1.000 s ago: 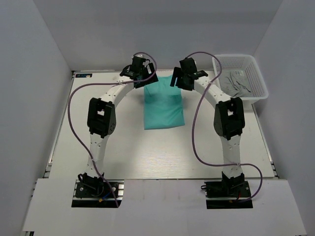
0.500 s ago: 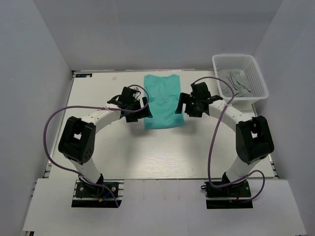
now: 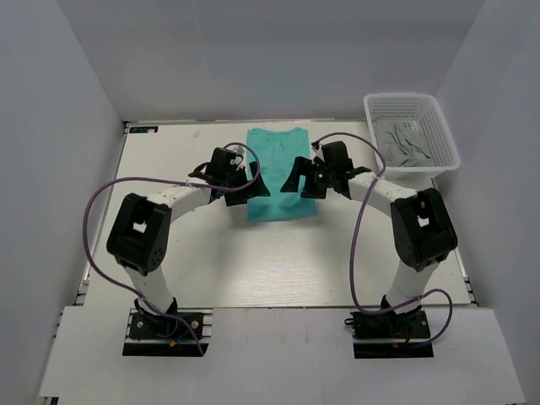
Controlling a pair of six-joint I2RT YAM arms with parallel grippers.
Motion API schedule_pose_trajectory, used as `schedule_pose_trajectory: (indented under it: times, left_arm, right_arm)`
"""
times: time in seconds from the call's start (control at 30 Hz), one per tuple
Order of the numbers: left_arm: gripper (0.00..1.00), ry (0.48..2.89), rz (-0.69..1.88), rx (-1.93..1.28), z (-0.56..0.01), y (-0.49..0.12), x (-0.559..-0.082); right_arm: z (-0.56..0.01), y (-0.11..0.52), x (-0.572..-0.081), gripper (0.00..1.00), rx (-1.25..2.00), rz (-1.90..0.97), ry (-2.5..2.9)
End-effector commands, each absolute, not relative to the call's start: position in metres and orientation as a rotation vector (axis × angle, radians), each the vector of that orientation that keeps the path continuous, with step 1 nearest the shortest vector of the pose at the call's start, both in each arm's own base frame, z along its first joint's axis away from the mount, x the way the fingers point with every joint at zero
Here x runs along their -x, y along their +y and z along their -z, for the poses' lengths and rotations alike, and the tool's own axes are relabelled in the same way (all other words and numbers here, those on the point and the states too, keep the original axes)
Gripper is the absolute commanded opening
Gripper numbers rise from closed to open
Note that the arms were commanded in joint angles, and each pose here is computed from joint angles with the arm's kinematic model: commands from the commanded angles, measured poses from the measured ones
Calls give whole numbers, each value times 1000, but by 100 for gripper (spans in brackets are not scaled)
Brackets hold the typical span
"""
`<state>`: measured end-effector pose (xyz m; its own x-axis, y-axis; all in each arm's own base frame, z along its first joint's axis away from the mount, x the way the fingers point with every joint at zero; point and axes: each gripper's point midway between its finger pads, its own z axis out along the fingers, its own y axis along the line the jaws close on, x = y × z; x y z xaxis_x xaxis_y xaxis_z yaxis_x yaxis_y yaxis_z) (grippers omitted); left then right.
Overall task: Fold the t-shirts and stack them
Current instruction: Fold the folded rectangular tshirt in 1/3 of the way, then grab one side of the 2/3 rectangular tshirt with both arms
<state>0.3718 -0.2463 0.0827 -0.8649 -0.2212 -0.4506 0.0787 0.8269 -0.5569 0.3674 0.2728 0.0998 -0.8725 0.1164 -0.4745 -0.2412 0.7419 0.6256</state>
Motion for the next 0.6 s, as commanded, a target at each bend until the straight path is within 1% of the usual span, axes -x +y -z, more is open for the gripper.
schedule_pose_trajectory:
  times: [0.0, 0.13, 0.3, 0.43, 0.57]
  left_arm:
    - [100, 2493, 896, 84, -82, -267, -383]
    - [100, 2588, 893, 98, -49, -272, -382]
    - [100, 2624, 879, 109, -33, -271, -380]
    - [100, 2630, 859, 104, -37, -267, -378]
    - [100, 2570, 825, 65, -63, -265, -387]
  right_arm:
    - [-87, 279, -377, 90, 51, -1027, 2470]
    - [-56, 261, -384, 90, -23, -894, 2543]
    - [-40, 254, -386, 90, 7, -897, 2544]
    - [-54, 263, -385, 90, 124, -960, 2489]
    - [-97, 266, -391, 90, 210, -964, 2380]
